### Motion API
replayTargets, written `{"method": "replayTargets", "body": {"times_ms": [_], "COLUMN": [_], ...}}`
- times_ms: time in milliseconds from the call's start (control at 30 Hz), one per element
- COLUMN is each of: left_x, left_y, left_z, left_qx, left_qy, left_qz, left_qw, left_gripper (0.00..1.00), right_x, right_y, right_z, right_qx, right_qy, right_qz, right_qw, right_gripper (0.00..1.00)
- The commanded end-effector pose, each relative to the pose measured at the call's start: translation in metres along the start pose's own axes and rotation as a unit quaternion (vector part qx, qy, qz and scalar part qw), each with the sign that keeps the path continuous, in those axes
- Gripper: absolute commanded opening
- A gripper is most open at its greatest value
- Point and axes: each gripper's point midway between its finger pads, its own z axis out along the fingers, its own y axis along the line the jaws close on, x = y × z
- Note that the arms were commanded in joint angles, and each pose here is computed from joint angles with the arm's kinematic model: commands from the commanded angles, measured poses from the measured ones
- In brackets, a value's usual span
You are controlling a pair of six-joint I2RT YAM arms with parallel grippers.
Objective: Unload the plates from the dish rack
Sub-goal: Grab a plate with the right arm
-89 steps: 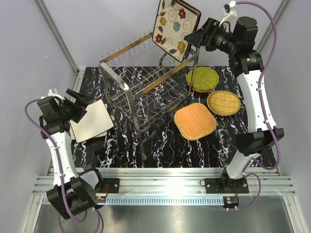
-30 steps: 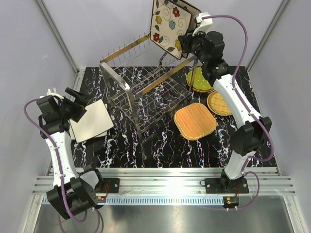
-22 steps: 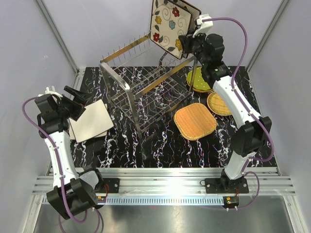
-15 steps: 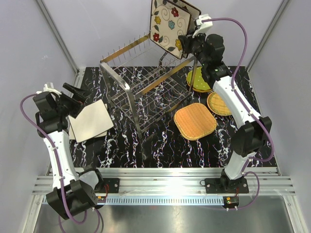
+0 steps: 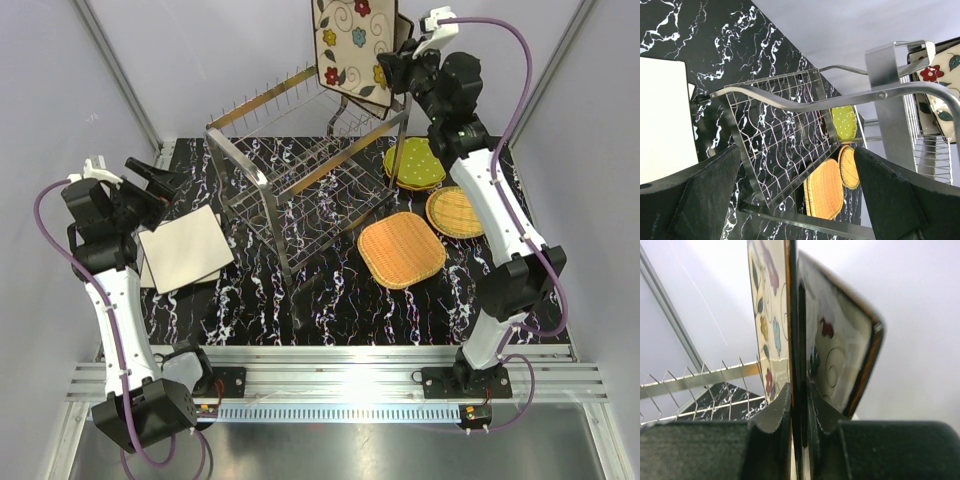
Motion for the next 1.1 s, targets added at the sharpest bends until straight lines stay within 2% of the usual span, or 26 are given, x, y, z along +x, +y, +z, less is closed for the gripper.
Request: {"method": "replayTargets", "body": {"times_ms": [0,233,567,800,1067], "left_x": [-0.013,-0.023,-0.033,-0.040,-0.041], "left_y": [-0.036,-0.064,-0.100,-0.134,-0.165], "left_z": [-0.012,-0.023,-0.041,-0.058,-0.071], "left_qx": [0.049,0.083,0.134,0.192,0.238], "left_qy": [-0.019,-0.040,-0.064,-0.081,-0.087], "left_qz": [0.020,0.034,0.038,0.048,0.065], "left_qw": [0.998,0.995,0.988,0.977,0.965], "left_gripper": [0.99,0.99,0.99,0.99,0.99], "right_x": [-0.154,-0.181,-0.190,-0.206,-0.208], "right_y": [0.015,0.014,0.001,0.006,0.020], "right_z": [-0.031,-0.039,-0.039,-0.046,-0.052], "right_qx": [-0.025,-0.035,-0.045,-0.070,-0.111], "right_qy": [-0.204,-0.224,-0.216,-0.222,-0.202], "right_qz": [-0.006,0.024,0.120,0.193,0.274], "right_qw": [0.979,0.974,0.968,0.953,0.934], "right_gripper": [0.00,0.00,0.00,0.00,0.00]}}
